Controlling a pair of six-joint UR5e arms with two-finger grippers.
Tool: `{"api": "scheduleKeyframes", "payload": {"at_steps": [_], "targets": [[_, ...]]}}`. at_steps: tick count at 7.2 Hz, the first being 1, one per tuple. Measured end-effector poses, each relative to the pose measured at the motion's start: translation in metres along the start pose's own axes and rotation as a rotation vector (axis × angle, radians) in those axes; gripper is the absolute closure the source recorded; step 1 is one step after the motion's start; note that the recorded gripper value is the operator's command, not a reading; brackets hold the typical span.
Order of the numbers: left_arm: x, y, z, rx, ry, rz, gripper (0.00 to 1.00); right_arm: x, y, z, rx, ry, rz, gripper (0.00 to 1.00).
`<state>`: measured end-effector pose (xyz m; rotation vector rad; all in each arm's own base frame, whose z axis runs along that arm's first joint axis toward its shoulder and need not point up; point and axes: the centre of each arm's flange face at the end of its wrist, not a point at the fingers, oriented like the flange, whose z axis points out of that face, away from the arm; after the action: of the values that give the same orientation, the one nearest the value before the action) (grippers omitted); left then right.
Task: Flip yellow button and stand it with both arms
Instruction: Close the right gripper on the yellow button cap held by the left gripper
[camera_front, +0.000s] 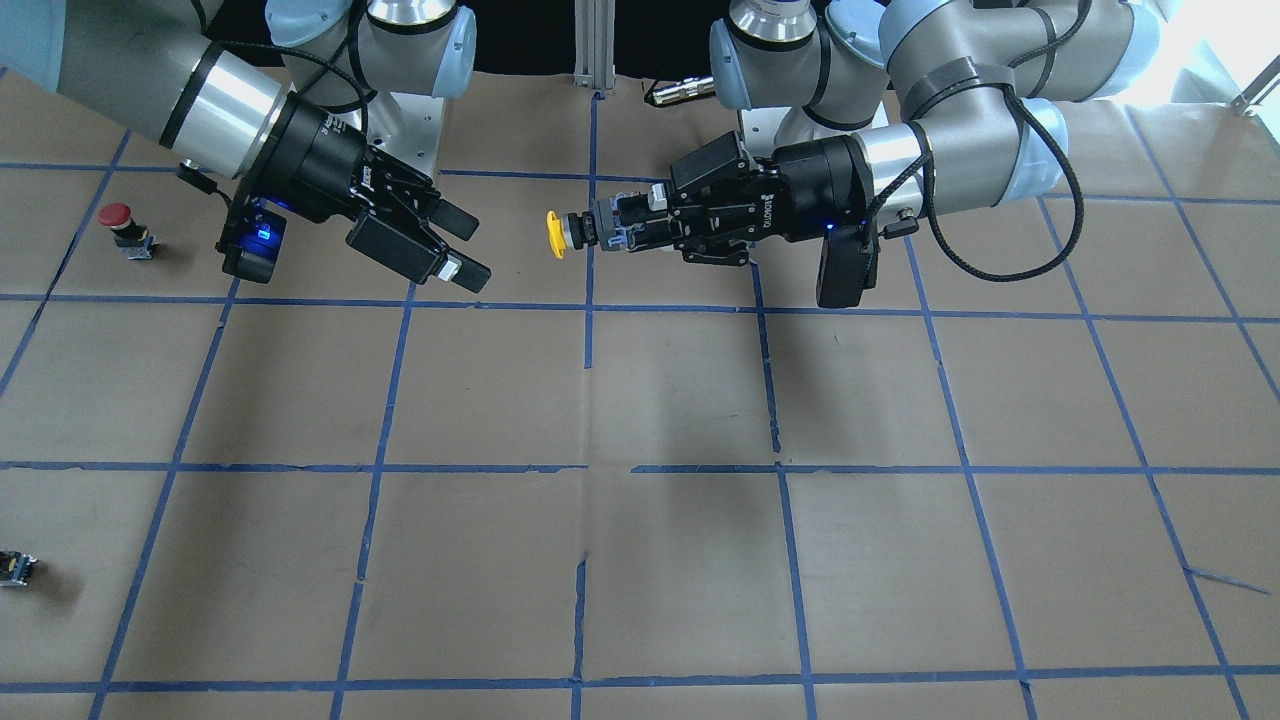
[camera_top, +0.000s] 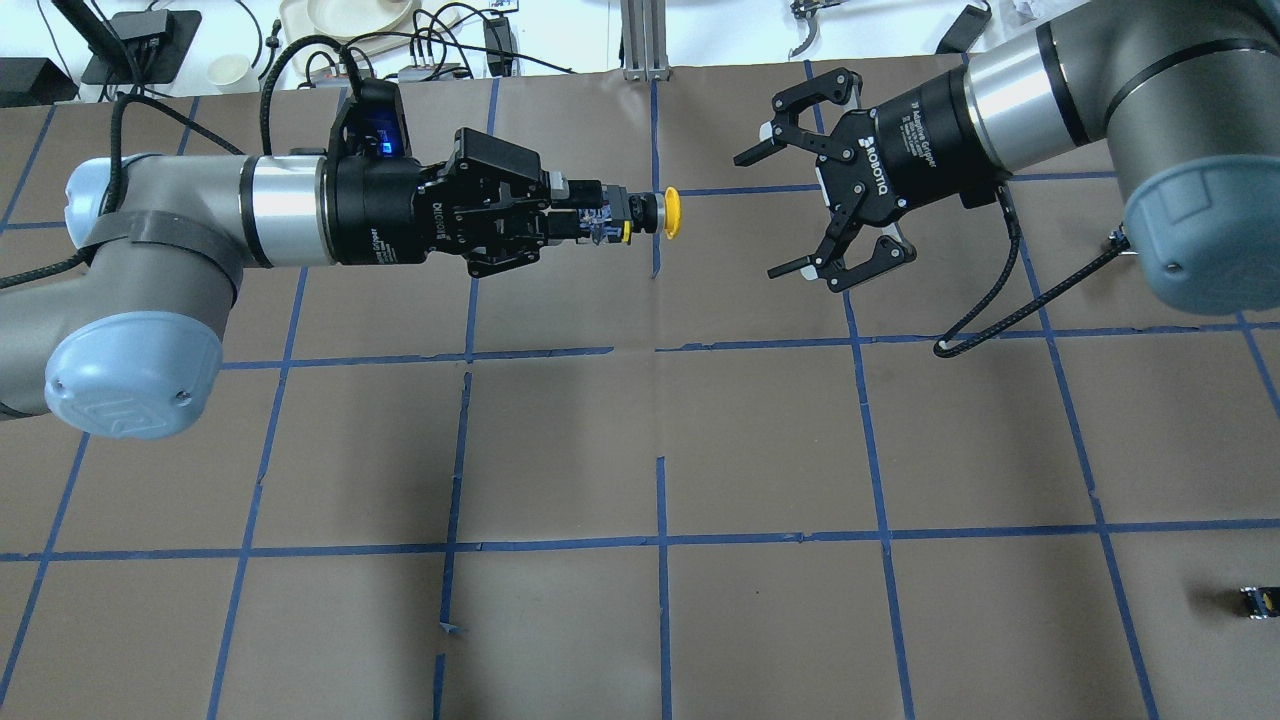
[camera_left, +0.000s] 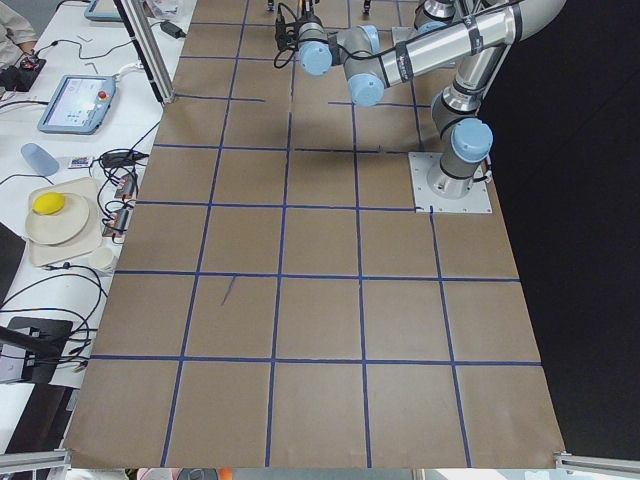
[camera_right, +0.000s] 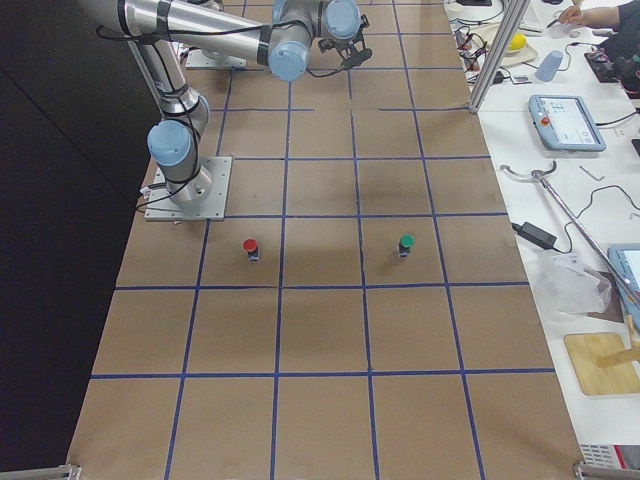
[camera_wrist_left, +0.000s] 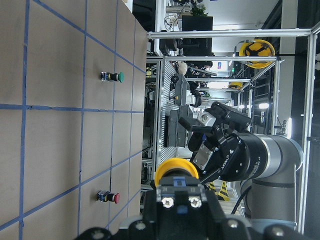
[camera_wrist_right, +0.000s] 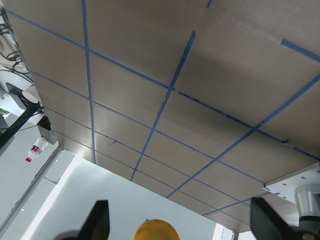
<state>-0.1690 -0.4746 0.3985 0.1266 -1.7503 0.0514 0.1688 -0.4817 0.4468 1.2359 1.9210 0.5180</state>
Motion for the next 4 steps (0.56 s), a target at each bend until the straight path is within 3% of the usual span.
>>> {"api": "scheduleKeyframes", "payload": {"at_steps": [2, 4], "targets": [[0.002, -0.001, 0.0, 0.003, 0.026, -0.002, 0.87, 0.0, 0.021, 0.02, -0.054, 0.01, -0.009, 0.0], [0.003, -0.001, 0.0, 0.004, 0.03, 0.003, 0.87, -0.005, 0.03, 0.022, -0.084, -0.016, -0.038, 0.0]]}}
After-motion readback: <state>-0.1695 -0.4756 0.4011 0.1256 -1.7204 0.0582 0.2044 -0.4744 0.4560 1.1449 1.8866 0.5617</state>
